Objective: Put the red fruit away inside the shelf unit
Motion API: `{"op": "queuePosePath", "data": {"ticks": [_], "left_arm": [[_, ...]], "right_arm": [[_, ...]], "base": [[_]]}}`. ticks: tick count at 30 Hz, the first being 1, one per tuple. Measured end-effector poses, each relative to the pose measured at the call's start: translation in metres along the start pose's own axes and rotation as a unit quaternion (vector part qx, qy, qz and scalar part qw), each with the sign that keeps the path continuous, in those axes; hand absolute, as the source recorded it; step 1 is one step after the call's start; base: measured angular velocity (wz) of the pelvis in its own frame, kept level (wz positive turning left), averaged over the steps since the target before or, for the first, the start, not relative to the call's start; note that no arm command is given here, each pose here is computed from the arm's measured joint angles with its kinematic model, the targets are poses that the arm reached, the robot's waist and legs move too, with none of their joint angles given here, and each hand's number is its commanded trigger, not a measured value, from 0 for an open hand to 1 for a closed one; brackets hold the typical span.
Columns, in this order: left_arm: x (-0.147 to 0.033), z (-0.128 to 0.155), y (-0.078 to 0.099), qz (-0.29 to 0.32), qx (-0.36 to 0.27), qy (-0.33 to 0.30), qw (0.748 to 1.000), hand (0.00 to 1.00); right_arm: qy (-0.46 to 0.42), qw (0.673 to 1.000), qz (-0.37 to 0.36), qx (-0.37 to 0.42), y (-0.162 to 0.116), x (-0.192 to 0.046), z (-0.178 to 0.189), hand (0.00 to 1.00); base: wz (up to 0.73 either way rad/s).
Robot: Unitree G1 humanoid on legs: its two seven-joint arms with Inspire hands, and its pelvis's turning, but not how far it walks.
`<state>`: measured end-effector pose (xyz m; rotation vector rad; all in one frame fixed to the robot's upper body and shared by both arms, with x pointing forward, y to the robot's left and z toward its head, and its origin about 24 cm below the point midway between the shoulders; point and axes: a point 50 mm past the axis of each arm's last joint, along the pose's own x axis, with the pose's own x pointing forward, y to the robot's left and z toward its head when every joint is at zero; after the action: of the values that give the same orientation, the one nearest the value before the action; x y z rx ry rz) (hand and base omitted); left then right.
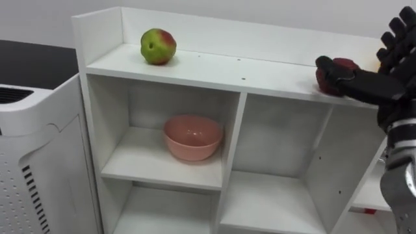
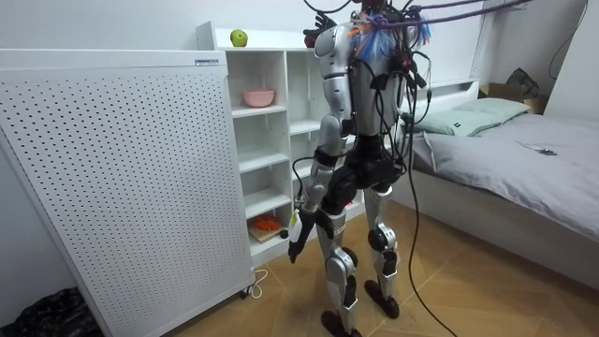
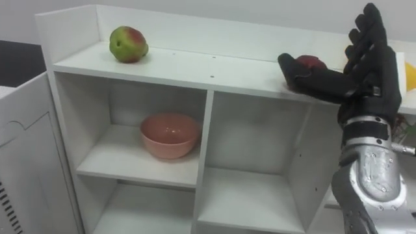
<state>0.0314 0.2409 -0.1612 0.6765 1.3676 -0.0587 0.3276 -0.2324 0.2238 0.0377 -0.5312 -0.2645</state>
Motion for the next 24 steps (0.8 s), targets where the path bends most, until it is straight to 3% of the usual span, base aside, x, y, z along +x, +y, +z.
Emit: {"op": "queuePosePath", "data": {"ticks": [21, 22, 24], "left_arm": [[0.001, 0.001, 0.011, 0.017, -0.001, 0.004, 1.000, 0.00], [0.001, 0.001, 0.011, 0.017, 0.001, 0.003, 1.000, 0.00], [0.002, 0.004, 0.012, 0.018, 0.003, 0.001, 1.000, 0.00]], "right_arm": [[0.051, 0.996, 0.012, -0.074, -0.017, 0.010, -0.017, 0.00], [0.051, 0.995, 0.015, -0.082, -0.018, 0.011, -0.017, 0.39], [0.051, 0.994, 0.021, -0.090, -0.017, 0.011, -0.018, 0.71]], "base": [[0.01], [0.03], [0.02]]}}
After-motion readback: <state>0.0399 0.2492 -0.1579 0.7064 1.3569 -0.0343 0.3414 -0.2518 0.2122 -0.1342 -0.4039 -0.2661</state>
